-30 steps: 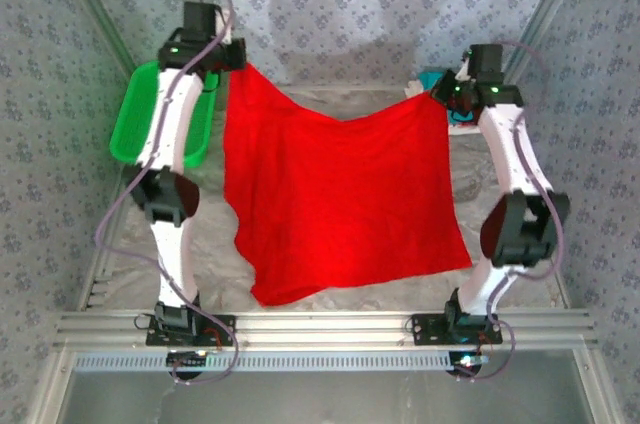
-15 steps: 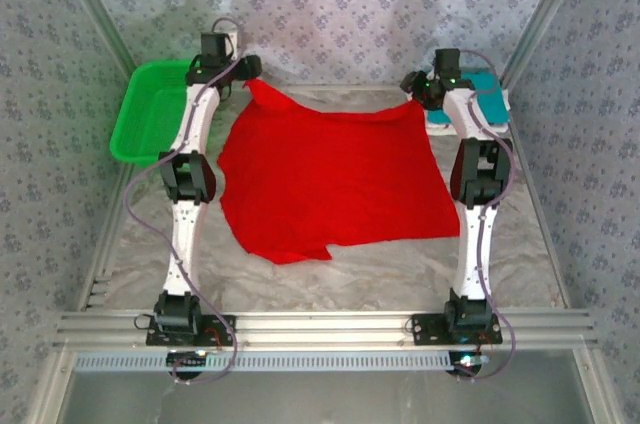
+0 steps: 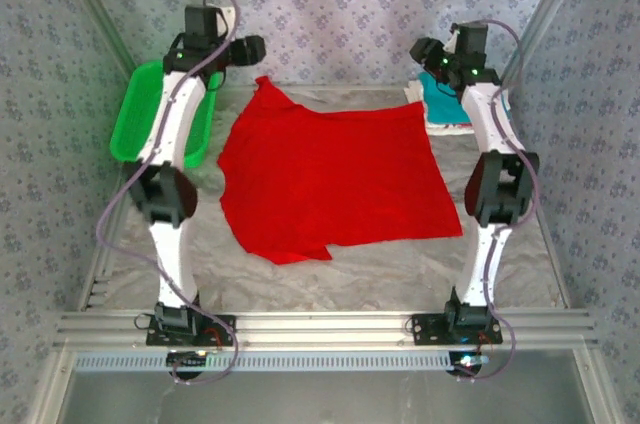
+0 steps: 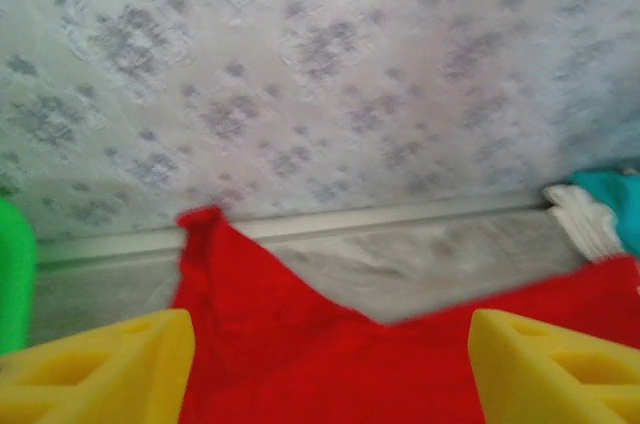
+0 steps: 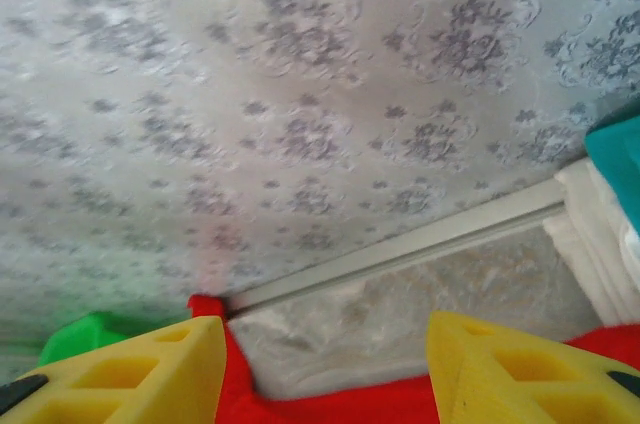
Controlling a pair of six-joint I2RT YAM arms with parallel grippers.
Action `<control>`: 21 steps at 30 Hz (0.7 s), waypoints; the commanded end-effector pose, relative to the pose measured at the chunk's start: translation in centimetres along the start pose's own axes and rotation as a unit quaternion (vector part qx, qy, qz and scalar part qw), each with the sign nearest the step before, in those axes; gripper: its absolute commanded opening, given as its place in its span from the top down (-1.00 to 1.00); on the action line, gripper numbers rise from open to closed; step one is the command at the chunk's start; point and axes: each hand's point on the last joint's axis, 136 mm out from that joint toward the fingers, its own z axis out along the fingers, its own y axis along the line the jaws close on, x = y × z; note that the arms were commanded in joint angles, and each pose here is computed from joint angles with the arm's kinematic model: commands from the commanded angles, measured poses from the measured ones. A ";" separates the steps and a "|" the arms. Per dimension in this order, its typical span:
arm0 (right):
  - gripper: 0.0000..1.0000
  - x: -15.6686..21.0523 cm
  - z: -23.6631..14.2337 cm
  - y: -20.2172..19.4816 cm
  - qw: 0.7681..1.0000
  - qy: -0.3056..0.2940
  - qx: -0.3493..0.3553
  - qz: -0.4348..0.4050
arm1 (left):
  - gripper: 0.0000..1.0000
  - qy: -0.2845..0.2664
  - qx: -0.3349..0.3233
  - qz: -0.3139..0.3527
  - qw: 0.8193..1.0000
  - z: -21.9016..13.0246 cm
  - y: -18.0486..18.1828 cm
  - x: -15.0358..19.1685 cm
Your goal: Fold and stack the t-shirts
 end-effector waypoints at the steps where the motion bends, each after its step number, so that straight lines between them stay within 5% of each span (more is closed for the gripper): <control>1: -0.07 5.2 -2.4 0.9 0.999 0.032 -0.001 -0.033 | -0.31 -0.074 0.043 -0.031 0.996 -3.1 -1.8 4.2; 4: 0.18 10.5 -4.4 -2.3 0.993 0.076 0.072 -0.058 | -0.28 -0.079 0.000 -0.065 0.995 -6.4 0.3 8.9; 7: 0.60 14.8 -5.9 -5.3 0.984 0.117 0.117 -0.069 | -0.19 0.007 -0.004 -0.071 0.997 -5.9 0.4 15.6; 10: 0.83 18.9 -6.2 -7.4 0.975 0.162 0.135 -0.069 | 0.15 0.089 -0.023 -0.100 0.991 -5.0 0.7 21.9; 14: 1.00 23.8 -6.2 -10.5 0.962 0.215 0.166 -0.029 | 0.31 0.130 -0.032 -0.133 0.982 -4.4 0.1 27.6; 21: 1.00 29.0 -5.5 -13.4 0.944 0.267 0.193 -0.001 | 0.43 0.181 -0.092 -0.159 0.966 -4.6 2.0 34.7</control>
